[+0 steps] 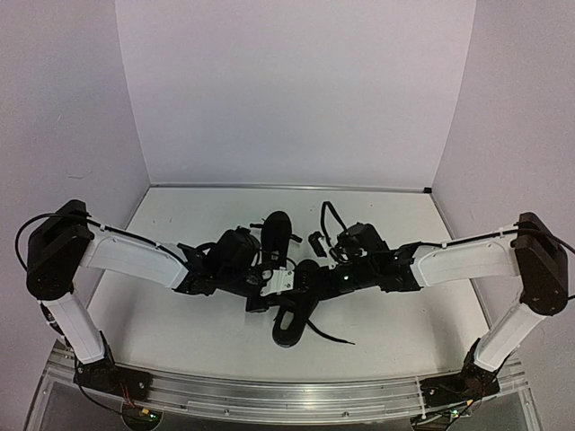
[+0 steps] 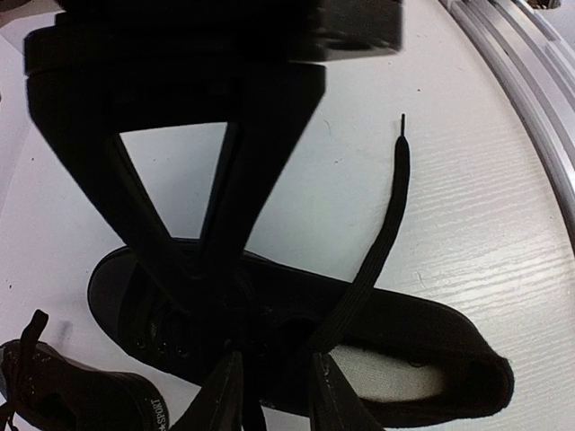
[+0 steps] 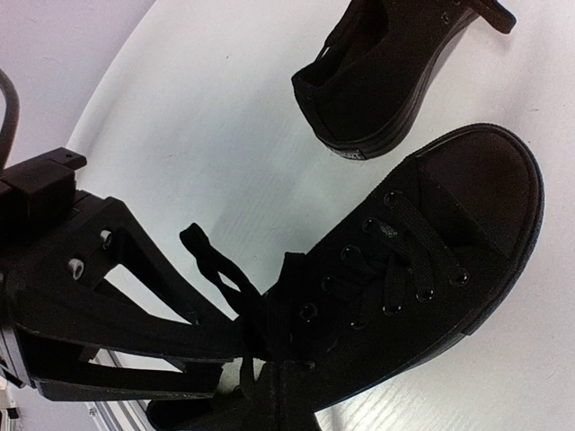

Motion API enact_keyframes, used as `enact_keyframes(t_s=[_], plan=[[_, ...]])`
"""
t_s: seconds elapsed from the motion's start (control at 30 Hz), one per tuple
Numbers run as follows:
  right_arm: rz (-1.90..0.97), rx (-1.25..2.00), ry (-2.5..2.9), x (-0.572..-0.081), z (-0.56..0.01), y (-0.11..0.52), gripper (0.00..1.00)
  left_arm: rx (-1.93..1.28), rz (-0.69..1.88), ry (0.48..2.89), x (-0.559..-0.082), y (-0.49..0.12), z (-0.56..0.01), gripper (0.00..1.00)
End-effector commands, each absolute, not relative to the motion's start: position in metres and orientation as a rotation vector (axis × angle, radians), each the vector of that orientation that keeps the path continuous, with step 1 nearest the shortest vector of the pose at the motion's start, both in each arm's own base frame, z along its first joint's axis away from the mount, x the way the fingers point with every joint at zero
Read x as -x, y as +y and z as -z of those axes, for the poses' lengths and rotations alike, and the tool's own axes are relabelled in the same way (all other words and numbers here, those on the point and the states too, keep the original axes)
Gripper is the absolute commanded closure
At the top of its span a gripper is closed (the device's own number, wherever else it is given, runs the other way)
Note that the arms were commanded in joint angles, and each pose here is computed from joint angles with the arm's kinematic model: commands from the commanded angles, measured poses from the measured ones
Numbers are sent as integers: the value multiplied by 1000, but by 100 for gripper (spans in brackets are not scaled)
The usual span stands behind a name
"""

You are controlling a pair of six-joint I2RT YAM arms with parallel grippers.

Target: Tie the shoes

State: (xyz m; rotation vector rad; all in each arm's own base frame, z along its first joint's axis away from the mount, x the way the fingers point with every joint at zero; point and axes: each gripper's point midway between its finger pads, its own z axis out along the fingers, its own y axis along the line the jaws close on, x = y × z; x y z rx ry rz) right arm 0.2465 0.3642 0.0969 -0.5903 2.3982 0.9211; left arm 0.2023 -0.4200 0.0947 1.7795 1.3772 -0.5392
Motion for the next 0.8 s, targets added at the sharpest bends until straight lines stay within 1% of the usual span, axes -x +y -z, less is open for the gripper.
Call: enact_keyframes(t_s=[0.0,0.13,0.63,0.77], plan=[[-957,583,2360,-252,-106,372,100,-1851,541,1285,-196,-421,-113,74],[-958,584,2360,-252,-106,372,100,-1925,528,1311,-194,-420,-99,75],[-960,593,2365,-251,-103,373,100,-1989,495,1314,-200,-430,-83,73],[-962,590,2365,-252,-103,373,100,-2001,477,1337,-203,-430,-76,76]])
